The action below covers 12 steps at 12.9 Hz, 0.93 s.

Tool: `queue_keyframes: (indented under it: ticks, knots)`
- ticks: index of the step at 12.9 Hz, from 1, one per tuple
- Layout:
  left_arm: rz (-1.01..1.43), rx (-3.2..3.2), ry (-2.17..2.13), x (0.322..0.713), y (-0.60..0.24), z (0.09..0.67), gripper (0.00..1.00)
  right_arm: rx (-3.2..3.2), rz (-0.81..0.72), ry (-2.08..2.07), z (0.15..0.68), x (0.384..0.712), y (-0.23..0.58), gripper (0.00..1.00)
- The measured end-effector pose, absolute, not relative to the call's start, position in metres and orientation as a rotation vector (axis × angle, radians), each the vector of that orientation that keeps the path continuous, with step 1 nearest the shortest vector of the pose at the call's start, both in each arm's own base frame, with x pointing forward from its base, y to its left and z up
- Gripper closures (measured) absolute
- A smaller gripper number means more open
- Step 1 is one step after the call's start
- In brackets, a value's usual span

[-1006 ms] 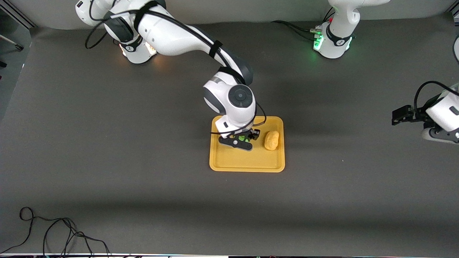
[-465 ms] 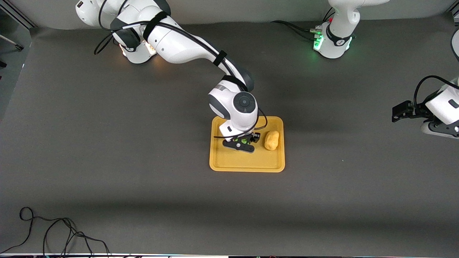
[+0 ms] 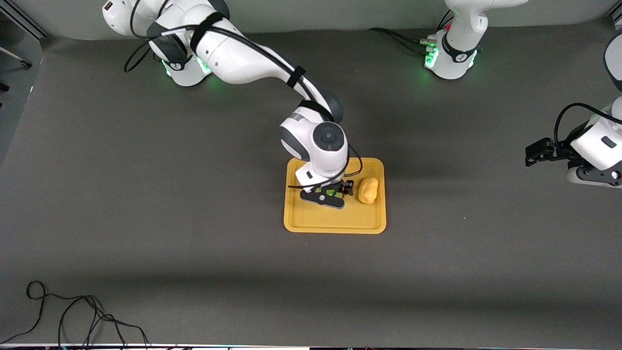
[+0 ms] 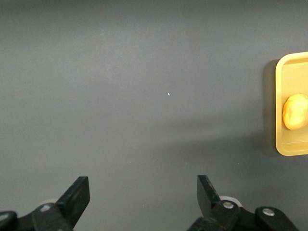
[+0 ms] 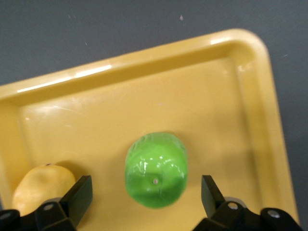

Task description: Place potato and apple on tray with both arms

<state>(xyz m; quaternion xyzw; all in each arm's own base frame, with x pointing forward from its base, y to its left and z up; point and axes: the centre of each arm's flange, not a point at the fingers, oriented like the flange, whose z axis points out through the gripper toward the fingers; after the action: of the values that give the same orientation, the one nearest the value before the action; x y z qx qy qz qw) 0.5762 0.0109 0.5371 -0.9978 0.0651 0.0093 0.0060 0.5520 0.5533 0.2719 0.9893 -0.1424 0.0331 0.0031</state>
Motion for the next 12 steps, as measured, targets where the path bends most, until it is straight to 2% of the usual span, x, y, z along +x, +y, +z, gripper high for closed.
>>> queue_keyframes:
  ticks: [3,6,9,12]
  knots:
    - [0.007,-3.123,0.172,0.573,0.011,0.545,0.00,3.081,0.109,-0.487,0.396,0.549,0.531,0.00]
    - [0.015,-3.124,0.165,0.573,0.011,0.543,0.00,3.051,0.067,-0.396,0.510,0.549,0.461,0.00]
    - [0.035,-3.125,0.166,0.573,0.011,0.536,0.00,3.036,0.003,-0.223,0.570,0.567,0.353,0.00]
    - [0.032,-3.125,0.167,0.576,0.011,0.532,0.00,3.040,-0.049,-0.086,0.591,0.578,0.243,0.00]
